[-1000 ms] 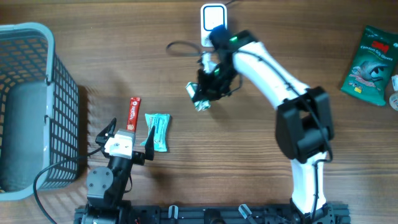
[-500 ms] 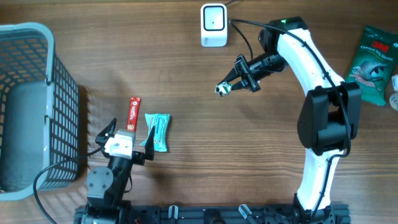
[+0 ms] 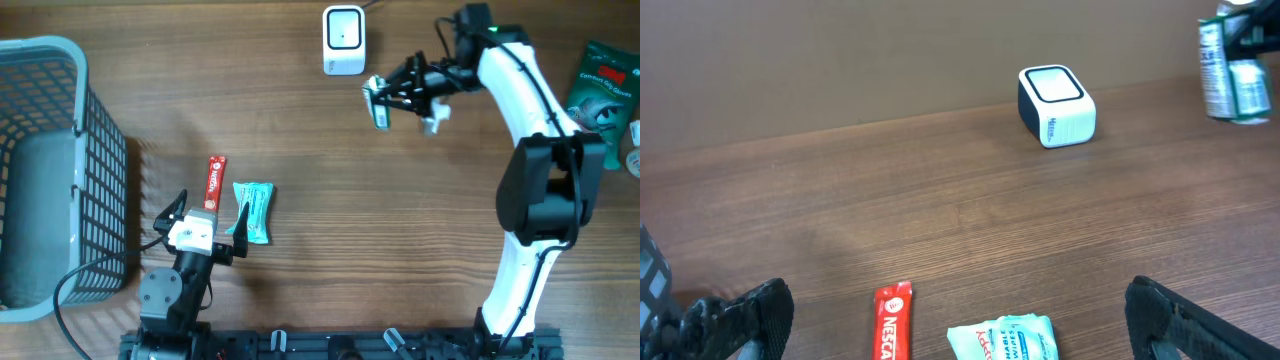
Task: Scan the item barcode
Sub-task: 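Carry the gum pack up to the white scanner and hold it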
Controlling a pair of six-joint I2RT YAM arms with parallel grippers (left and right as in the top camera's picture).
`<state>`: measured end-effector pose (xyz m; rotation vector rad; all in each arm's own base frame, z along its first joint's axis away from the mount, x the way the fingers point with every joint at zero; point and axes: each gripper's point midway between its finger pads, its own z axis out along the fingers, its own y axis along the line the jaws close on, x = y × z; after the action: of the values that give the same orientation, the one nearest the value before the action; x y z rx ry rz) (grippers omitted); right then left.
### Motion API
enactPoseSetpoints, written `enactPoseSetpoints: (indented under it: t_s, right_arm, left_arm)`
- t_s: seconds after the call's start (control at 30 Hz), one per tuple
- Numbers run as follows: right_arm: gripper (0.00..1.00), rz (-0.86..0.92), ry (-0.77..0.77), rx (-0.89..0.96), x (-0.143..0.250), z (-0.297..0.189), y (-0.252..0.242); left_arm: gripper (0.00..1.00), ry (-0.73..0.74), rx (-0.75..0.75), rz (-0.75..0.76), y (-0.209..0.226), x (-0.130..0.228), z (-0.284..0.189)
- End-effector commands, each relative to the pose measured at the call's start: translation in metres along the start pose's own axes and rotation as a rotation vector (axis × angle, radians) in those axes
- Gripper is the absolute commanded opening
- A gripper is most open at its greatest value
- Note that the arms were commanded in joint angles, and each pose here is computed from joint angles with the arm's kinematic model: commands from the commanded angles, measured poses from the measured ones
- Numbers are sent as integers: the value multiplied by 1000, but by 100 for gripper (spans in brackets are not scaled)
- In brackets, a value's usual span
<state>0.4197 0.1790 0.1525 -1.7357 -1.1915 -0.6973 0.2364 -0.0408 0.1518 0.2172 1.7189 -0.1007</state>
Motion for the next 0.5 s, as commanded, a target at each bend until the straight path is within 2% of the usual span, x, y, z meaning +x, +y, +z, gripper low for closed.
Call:
enactPoseSetpoints:
  t_s: [0.0,0.17,0.23,0.27,0.3,0.33,0.4,0.47]
  right_arm:
    - [4,141,-21,30,-5,-6,-13]
    - [5,238,-64,48,-16,-12,-23]
    - [4,168,-63,52,-17,-13,-24]
    - [4,57,-59,51,-16,-13,-23]
    - [4,-159,-53,33,-15,-13,-15]
    - [4,-571,-30,-4,-7,-12,-1]
    - [4,-1139,81,-58,18,-11,5]
    - [4,-1263,91,-66,22,-8,5]
  left_arm:
    - [100,1,9,12,-2,2,1]
    - [100,1,9,12,-2,2,1]
    - [100,2,9,12,-2,2,1]
    - [100,2,9,12,-2,2,1]
    - [100,2,9,12,-2,2,1]
    - [100,2,9,12,-2,2,1]
    - [100,2,9,12,-2,2,1]
    - [100,2,9,12,-2,2,1]
